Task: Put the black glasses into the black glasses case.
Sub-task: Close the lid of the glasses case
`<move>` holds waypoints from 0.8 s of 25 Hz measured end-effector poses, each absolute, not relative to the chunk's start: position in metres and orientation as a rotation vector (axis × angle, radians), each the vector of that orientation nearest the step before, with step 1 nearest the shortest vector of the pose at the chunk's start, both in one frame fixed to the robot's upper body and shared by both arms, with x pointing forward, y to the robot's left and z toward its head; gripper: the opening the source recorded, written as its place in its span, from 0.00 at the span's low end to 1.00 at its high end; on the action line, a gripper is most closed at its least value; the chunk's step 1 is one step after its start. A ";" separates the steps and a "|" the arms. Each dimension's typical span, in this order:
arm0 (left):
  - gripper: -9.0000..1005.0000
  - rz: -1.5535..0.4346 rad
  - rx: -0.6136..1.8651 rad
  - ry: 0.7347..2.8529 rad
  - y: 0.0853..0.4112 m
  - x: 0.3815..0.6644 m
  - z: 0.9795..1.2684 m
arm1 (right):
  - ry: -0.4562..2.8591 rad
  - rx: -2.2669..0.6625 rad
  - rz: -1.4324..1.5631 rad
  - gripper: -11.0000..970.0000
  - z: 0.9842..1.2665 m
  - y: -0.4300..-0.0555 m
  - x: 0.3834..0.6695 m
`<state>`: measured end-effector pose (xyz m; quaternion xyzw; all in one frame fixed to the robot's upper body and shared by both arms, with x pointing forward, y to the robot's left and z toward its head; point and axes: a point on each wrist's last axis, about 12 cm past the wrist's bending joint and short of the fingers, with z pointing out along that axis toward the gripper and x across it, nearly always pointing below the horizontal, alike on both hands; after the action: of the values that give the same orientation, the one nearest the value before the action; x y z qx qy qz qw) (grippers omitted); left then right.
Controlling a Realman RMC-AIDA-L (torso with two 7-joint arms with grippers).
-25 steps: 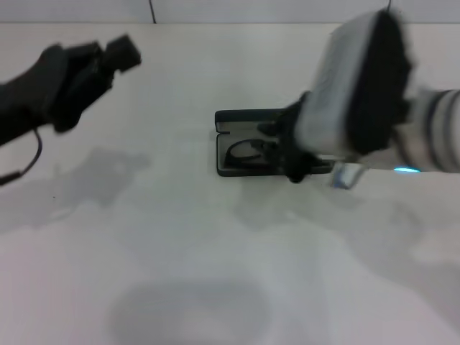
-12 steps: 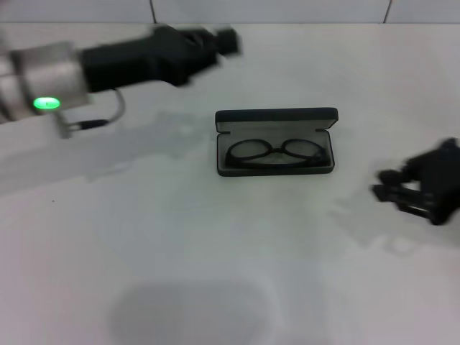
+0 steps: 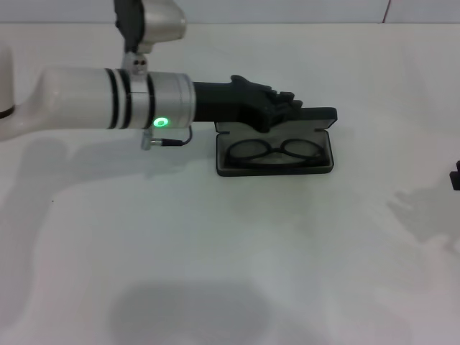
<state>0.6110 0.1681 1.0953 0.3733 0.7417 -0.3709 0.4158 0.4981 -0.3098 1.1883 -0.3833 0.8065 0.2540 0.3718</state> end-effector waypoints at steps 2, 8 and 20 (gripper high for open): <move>0.19 -0.889 0.933 1.870 0.161 0.616 1.095 | 2.040 -0.960 0.684 0.18 1.185 -0.314 0.497; 0.19 -0.889 0.924 1.871 0.159 0.618 1.098 | 2.013 -0.940 0.702 0.18 1.181 -0.318 0.497; 0.19 -0.837 0.894 1.903 0.161 0.622 1.093 | 1.977 -0.930 0.721 0.18 1.180 -0.317 0.499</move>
<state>0.6217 0.1606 1.0928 0.3576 0.7611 -0.3348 0.4253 0.4989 -0.3175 1.1799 -0.3690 0.7845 0.2860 0.4082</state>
